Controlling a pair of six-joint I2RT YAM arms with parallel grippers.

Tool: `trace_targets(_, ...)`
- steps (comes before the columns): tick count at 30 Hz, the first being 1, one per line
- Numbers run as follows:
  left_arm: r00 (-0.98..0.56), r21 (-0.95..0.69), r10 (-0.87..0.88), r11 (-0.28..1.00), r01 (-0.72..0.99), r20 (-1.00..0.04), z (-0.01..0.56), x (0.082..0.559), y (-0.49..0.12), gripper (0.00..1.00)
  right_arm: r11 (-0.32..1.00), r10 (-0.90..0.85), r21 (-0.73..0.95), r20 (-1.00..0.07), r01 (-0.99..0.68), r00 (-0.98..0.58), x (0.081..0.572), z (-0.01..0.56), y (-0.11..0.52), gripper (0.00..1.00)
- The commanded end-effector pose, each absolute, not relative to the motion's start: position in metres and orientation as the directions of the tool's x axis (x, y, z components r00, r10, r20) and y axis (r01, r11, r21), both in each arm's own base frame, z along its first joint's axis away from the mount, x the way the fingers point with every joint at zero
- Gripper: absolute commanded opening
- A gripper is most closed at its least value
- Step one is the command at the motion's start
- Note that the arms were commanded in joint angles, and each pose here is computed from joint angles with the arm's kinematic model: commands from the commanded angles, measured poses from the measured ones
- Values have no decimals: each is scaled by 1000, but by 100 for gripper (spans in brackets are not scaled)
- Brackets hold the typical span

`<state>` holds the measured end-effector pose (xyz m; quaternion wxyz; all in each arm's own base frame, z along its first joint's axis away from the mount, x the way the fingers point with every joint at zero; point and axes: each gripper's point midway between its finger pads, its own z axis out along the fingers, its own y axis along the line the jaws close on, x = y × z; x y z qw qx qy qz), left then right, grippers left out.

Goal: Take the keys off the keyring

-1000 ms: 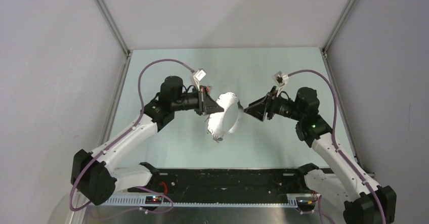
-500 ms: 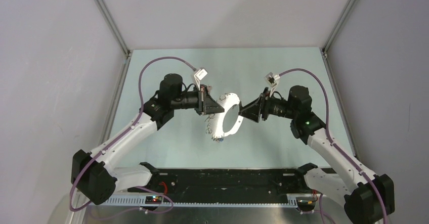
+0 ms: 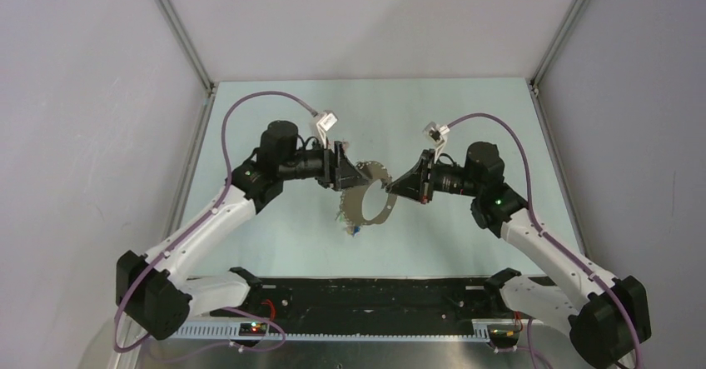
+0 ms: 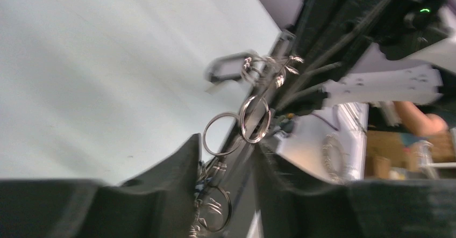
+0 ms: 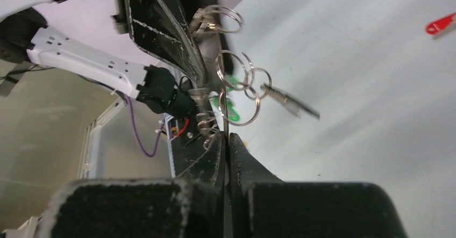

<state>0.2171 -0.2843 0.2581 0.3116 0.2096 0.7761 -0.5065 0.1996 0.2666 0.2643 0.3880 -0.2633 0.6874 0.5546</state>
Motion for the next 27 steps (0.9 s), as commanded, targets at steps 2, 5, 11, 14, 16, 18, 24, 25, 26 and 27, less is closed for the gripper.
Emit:
trace_targets(2,-499,-431,-95,659,617,-861,293,254,-239,87,313,174,559,-828,-768,-533,209,294,263,0)
trace_targets(5,-401,-345,-118,752,561,-908,300,258,-211,98,378,278,634,-773,-675,-570,219,298,256,0)
trace_targets(11,-260,-215,-80,808,548,-962,311,252,-193,100,451,571,801,-598,-394,-562,244,306,232,0)
trace_targets(14,-149,-72,16,820,568,-989,305,248,-199,100,395,759,902,-426,-172,-492,260,306,214,0)
trace_targets(16,-73,-3,49,810,586,-996,308,241,-209,100,364,816,928,-359,-81,-452,266,303,207,0)
trace_targets(18,7,71,83,795,603,-996,311,236,-218,100,321,870,946,-275,48,-409,271,293,200,0)
trace_targets(24,185,253,173,701,667,-967,315,222,-253,98,245,923,942,-153,231,-354,281,281,200,0)
trace_targets(25,202,277,189,693,666,-961,315,222,-256,98,224,930,945,-133,239,-344,282,282,200,0)
trace_targets(26,240,344,247,670,658,-939,311,223,-262,98,207,933,947,-116,246,-341,282,282,202,0)
trace_targets(27,252,365,264,661,656,-931,311,223,-265,98,191,937,951,-103,244,-333,283,285,202,0)
